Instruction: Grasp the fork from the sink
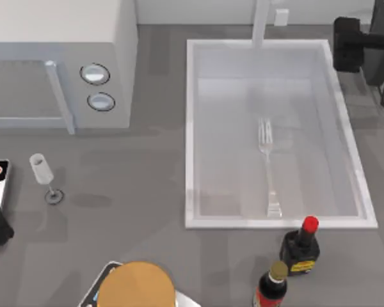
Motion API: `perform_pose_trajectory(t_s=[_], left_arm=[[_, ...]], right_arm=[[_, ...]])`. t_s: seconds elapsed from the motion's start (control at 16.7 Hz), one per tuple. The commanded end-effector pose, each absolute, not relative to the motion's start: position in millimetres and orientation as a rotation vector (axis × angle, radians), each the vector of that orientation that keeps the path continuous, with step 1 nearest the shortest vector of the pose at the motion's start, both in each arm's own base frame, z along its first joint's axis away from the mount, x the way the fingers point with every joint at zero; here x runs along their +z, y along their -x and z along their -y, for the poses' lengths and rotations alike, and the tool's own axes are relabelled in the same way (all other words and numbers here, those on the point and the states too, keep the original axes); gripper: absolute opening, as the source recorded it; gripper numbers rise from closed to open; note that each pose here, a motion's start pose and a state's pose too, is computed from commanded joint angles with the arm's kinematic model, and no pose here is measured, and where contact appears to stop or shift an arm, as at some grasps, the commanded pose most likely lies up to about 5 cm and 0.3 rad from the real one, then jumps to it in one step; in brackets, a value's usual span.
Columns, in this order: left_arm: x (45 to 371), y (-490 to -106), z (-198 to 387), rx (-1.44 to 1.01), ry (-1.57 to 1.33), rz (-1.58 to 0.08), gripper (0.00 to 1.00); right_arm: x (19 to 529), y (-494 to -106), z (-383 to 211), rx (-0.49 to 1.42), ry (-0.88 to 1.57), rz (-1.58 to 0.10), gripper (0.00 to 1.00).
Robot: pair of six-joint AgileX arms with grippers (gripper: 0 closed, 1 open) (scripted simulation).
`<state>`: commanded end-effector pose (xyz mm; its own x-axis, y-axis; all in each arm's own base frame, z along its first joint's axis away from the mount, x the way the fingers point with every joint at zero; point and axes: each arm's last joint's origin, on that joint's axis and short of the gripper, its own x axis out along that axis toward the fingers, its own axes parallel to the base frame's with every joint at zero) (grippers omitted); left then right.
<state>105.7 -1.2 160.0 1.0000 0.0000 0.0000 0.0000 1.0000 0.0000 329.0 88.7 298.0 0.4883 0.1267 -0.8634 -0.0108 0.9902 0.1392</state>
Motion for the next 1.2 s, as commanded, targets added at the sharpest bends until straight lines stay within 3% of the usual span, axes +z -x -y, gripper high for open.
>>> perform_pose_trajectory(t_s=[0.24, 0.48, 0.78, 1.2], left_arm=[[160.0, -105.7, 1.2, 0.000, 0.000, 0.000, 1.00], [160.0, -105.7, 1.2, 0.000, 0.000, 0.000, 1.00], [160.0, -105.7, 1.2, 0.000, 0.000, 0.000, 1.00], [160.0, -105.7, 1.2, 0.000, 0.000, 0.000, 1.00]], right_arm=[[255.0, -396.5, -133.9, 0.055, -0.085, -1.295, 1.00], [201.1, -434.9, -170.5, 0.020, -0.042, -1.467, 1.00], [160.7, -450.7, -192.1, -0.007, -0.009, -1.567, 1.00], [157.3, -452.3, -190.4, -0.012, -0.011, -1.572, 1.00]])
